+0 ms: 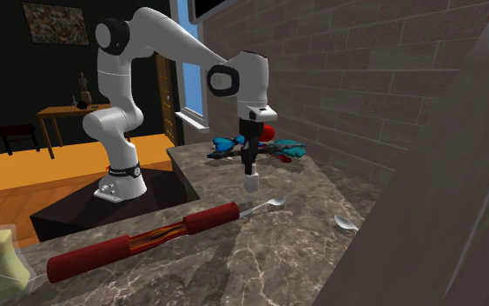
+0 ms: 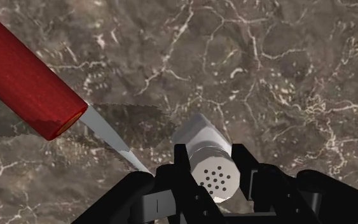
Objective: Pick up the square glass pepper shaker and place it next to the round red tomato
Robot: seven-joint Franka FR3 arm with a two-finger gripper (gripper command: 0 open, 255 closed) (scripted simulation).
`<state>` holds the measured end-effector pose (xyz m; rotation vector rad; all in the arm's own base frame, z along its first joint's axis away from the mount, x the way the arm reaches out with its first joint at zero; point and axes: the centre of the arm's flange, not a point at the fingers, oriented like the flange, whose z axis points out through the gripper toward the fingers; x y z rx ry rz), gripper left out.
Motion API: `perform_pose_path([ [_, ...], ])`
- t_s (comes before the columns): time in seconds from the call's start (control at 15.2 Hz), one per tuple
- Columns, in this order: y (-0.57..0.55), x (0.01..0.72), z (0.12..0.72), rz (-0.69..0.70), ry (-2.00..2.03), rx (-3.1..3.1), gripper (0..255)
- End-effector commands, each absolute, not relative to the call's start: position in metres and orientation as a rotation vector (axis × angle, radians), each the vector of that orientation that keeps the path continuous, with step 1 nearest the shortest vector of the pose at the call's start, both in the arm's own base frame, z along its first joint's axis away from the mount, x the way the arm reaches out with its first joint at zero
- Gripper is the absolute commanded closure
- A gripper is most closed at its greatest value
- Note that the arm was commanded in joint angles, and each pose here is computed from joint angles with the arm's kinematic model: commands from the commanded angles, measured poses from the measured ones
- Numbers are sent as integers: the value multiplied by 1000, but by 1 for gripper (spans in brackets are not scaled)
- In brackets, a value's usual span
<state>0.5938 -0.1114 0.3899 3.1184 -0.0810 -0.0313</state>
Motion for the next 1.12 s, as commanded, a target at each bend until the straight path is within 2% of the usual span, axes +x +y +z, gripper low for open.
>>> perform_pose_path([
  [0.0,-111,594,400,-32,-81,3118,255],
  [1.06,-111,594,484,-32,-81,3118,255],
])
